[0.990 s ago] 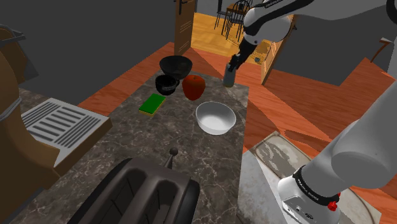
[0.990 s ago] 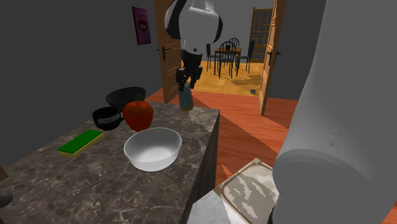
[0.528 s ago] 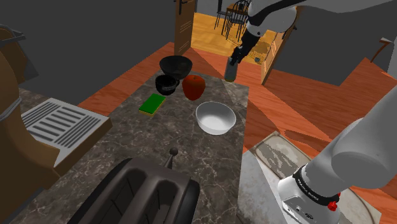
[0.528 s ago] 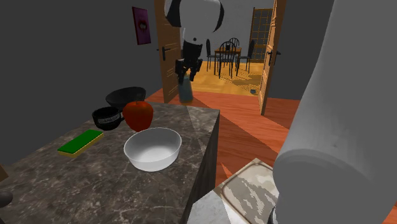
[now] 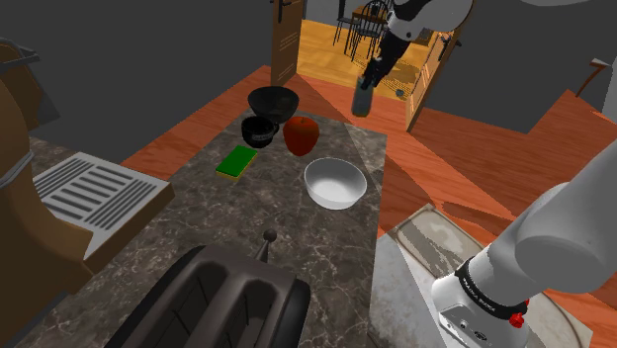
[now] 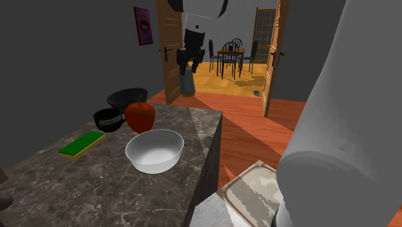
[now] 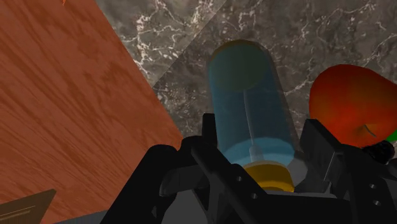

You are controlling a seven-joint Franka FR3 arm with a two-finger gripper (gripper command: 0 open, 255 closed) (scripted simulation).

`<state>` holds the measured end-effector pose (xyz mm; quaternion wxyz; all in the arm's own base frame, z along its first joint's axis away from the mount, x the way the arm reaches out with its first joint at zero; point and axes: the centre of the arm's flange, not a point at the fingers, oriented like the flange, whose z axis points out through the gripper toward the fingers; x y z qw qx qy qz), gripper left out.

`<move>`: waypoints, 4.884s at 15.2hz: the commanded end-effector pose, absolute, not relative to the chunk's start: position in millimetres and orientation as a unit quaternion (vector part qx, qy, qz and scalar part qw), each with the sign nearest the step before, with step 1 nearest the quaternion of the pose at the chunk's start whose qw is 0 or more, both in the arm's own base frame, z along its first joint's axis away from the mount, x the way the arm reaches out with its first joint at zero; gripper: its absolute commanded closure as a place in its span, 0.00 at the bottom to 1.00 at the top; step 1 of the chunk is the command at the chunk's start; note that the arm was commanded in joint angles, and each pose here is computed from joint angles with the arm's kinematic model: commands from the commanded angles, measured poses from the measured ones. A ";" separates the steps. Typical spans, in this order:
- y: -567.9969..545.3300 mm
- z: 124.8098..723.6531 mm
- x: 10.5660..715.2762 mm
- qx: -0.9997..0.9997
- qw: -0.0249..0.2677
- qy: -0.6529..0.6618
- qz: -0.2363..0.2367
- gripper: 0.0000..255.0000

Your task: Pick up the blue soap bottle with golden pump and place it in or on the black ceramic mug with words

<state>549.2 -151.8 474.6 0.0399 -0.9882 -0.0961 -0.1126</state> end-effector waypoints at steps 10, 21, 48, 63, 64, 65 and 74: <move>-115.9 516.8 564.5 -0.988 0.040 -0.096 -0.112 1.00; 17.5 526.7 620.8 -0.988 0.040 -0.096 -0.112 1.00; 148.9 452.0 676.4 -0.988 0.040 -0.096 -0.112 1.00; 148.9 444.0 676.4 -0.988 0.040 -0.096 -0.112 0.00; 147.6 456.9 673.5 -0.988 0.040 -0.096 -0.112 0.00; 146.3 469.7 670.7 -0.988 0.040 -0.096 -0.112 0.00; 143.9 492.7 665.6 -0.988 0.040 -0.096 -0.112 0.00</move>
